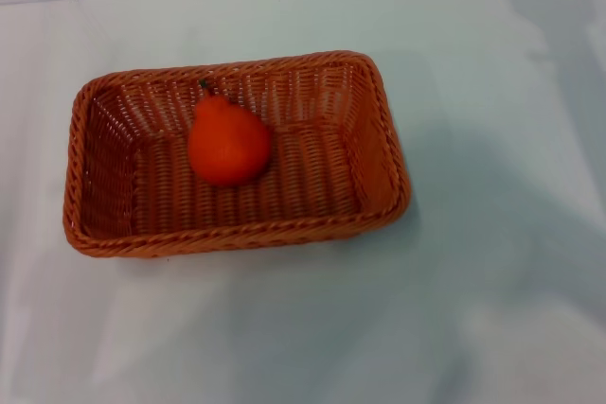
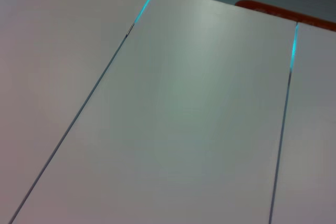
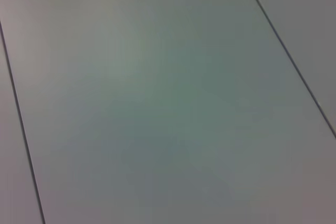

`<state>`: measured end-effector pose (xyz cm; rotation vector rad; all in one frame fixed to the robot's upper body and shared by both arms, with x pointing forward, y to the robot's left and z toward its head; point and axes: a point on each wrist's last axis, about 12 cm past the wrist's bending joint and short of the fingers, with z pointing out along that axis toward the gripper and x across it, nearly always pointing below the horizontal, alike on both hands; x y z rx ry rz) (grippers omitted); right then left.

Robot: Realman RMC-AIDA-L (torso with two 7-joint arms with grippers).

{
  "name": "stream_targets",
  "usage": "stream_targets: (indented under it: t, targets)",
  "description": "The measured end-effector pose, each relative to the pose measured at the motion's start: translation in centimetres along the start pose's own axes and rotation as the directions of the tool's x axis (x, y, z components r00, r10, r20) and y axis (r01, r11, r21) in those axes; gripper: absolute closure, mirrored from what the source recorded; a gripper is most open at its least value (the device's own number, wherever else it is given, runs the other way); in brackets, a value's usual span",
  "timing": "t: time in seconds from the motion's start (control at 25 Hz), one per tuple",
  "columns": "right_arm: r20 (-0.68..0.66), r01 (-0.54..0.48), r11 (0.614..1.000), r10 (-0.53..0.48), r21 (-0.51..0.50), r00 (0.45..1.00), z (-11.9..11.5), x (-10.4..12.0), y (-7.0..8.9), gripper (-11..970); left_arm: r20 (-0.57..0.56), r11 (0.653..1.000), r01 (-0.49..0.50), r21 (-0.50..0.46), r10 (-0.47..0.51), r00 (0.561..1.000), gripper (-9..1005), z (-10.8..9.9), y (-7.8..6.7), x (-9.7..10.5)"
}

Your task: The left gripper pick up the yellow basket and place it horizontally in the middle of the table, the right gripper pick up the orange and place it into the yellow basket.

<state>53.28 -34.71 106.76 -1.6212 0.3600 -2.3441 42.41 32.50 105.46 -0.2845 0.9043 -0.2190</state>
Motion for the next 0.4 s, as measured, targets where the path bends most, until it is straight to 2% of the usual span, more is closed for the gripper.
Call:
stream_targets:
  t: [0.4]
  targets:
    - [-0.018,0.001,1.0,-0.002,-0.028,1.0,-0.57,0.3,0.56,14,0.011,1.0,-0.003,-0.005,0.003,1.0,216,-0.02,0.05,-0.13]
